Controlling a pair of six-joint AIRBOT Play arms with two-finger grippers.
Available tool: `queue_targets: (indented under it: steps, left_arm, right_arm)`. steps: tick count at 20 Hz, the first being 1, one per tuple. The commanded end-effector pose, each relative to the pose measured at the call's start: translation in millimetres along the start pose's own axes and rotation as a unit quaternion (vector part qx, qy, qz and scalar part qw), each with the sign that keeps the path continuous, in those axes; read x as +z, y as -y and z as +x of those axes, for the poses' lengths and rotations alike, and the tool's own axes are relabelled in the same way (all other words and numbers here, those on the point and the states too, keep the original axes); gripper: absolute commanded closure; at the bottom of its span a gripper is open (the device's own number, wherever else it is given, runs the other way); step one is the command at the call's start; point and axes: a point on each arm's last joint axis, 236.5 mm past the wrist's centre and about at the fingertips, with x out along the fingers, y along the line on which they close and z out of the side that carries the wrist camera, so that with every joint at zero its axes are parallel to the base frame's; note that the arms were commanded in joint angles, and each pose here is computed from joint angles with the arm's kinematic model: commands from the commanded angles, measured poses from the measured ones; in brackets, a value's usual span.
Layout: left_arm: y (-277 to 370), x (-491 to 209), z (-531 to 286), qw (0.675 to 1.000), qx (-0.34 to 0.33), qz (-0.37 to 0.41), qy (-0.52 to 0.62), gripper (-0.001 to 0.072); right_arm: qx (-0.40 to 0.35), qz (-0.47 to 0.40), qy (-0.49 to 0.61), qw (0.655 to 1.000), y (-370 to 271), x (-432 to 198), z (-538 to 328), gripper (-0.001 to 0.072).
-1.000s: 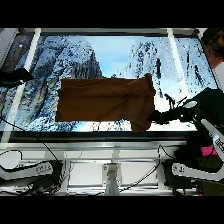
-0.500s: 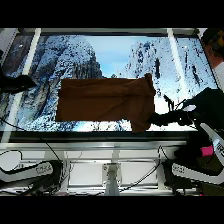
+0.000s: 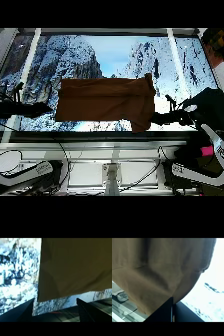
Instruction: Fold the clothes and pants, and hang the long-sleeved shirts on hangers.
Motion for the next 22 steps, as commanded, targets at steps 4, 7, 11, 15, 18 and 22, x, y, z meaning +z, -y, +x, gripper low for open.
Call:
queue_targets:
  steps: [4, 7, 11, 15, 18, 22]
  left_arm:
    - [-33, -20, 24, 1.000, 0.019, -0.005, -0.004, 0.0134]
    - [-41, -21, 35, 1.000, 0.020, -0.014, -0.011, 0.0135]
    - [-39, -28, 49, 0.999, -0.008, -0.038, -0.028, 0.0230]
    - [-27, -38, 58, 0.998, -0.036, -0.014, -0.054, 0.0241]
    - [-20, -39, 63, 0.997, -0.040, 0.004, -0.064, 0.0309]
    - [-14, -41, 63, 0.996, -0.047, 0.008, -0.071, 0.0691]
  right_arm:
    - [0.001, 0.001, 0.005, 1.000, -1, 2, 0, 0.0696]
    - [-0.003, 0.001, 0.009, 1.000, 1, 5, 0, 0.0696]
    - [-0.003, 0.001, 0.010, 1.000, 1, 5, 0, 0.0696]
    - [-0.002, 0.001, 0.010, 1.000, 1, 5, 0, 0.0696]
    - [-0.002, 0.002, 0.010, 1.000, 1, 5, 0, 0.0695]
    - [0.003, 0.004, 0.010, 1.000, -2, 5, 0, 0.0696]
